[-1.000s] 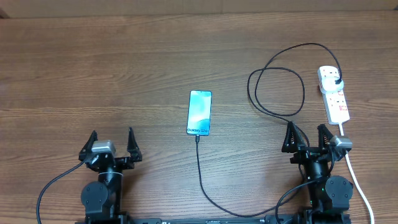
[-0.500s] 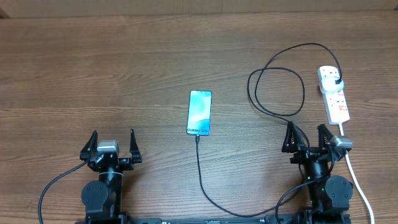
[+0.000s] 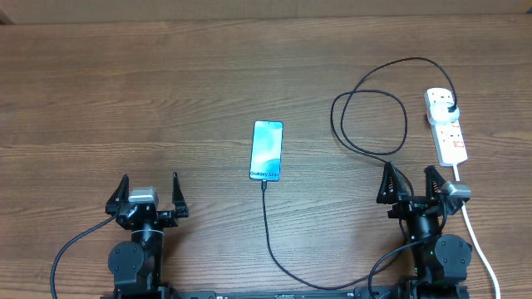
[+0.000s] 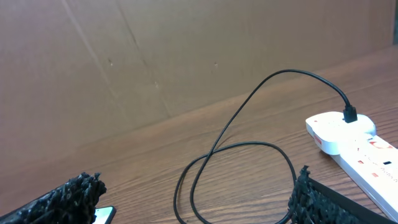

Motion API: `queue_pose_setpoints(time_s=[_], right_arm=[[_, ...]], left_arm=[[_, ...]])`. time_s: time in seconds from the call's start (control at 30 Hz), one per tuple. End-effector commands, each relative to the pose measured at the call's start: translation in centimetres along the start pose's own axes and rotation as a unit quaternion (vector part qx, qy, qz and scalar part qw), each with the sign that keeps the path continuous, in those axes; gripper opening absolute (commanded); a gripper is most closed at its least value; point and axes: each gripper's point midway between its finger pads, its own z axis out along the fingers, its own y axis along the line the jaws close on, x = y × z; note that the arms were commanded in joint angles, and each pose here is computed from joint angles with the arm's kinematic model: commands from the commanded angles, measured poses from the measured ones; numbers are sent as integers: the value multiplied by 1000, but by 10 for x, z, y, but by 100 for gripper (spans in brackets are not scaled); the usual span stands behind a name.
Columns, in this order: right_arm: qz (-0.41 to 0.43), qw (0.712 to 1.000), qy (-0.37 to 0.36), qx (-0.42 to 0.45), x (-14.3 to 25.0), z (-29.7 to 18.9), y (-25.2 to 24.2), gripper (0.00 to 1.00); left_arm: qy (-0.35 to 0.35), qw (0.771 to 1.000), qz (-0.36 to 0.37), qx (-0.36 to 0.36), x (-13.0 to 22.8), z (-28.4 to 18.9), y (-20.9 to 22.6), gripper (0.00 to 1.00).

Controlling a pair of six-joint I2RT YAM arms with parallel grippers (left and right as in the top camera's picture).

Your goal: Plug charger to phone and switch on socket

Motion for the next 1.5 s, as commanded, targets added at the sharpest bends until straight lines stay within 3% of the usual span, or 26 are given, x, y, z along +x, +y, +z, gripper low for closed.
queue_pose_setpoints(time_s=[0.0, 0.33, 0.6, 0.9, 1.47], right_arm=[[-8, 1000, -1, 1, 2, 0, -1, 100], [-17, 1000, -2, 10, 2, 0, -4, 100], [-116, 993, 2, -3, 4, 0, 0, 100], [-72, 997, 2, -3, 4, 0, 1, 100], [-73, 997, 8, -24, 8, 0, 12, 100]], left_arm=[[-1, 1000, 10, 1, 1, 0, 0, 100], [-1, 1000, 10, 1, 1, 0, 0, 99], [-1, 1000, 10, 1, 1, 0, 0, 99], [-1, 1000, 10, 1, 1, 0, 0, 99], [-1, 1000, 10, 1, 1, 0, 0, 99]])
